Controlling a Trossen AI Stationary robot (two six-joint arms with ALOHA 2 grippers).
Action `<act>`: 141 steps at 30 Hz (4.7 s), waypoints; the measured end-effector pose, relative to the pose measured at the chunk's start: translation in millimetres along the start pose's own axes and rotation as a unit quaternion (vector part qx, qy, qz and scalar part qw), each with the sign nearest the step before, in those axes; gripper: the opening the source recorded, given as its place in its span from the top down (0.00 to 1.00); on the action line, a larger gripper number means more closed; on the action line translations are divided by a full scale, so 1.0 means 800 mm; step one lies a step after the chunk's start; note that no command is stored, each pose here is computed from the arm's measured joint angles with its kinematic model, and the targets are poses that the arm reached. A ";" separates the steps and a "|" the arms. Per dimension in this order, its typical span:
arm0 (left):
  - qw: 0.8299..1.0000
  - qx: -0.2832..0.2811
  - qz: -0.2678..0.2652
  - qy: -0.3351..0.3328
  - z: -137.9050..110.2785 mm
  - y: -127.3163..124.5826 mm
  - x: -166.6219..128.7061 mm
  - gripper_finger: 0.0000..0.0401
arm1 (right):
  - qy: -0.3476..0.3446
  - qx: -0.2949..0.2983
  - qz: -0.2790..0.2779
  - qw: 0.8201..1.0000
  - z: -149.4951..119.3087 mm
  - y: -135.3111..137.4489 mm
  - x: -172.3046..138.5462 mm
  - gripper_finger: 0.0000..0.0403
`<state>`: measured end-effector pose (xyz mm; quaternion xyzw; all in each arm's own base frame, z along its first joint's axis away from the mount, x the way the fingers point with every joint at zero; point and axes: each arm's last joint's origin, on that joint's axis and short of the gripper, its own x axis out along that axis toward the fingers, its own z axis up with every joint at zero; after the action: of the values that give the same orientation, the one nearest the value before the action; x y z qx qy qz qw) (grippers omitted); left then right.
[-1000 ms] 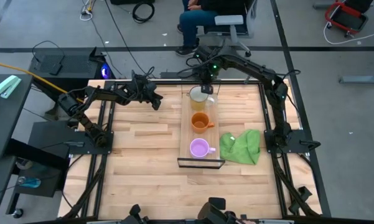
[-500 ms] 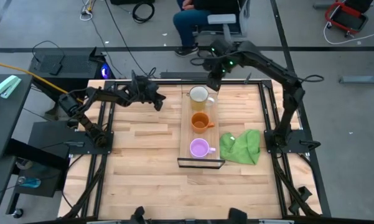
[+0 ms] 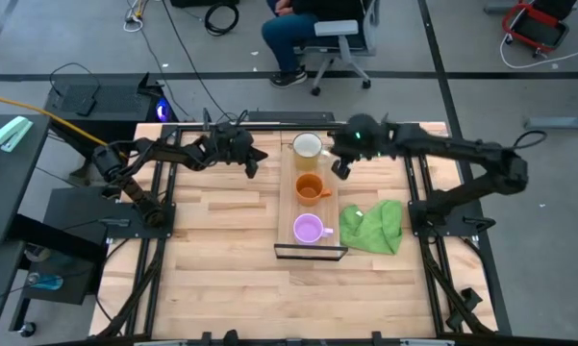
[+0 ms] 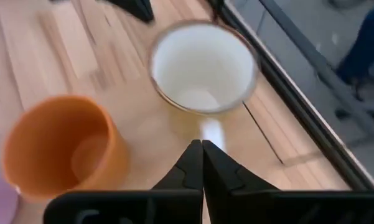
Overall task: Stack small to large cups/mugs on shelf
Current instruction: Put the yellow mug on the shelf, then return to Home Position
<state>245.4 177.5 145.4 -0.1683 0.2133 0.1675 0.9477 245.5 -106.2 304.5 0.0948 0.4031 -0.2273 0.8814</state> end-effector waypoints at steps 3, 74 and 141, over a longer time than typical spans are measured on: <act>0.999 0.009 -0.019 -0.032 0.008 -0.010 0.002 0.96 | -0.063 0.016 0.008 0.998 -0.025 0.011 0.016 0.99; 0.998 -0.020 -0.047 -0.022 0.054 -0.008 0.102 0.97 | -0.033 0.059 -0.050 0.996 -0.068 -0.029 0.078 1.00; 0.980 -0.016 0.066 0.187 0.072 -0.020 -0.011 0.96 | -0.006 0.097 -0.035 0.995 -0.115 0.023 -0.040 0.99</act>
<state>264.5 183.3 202.3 -0.1973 0.3943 0.1992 0.8752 174.7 -47.3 268.2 0.1641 0.3766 -0.2968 0.8620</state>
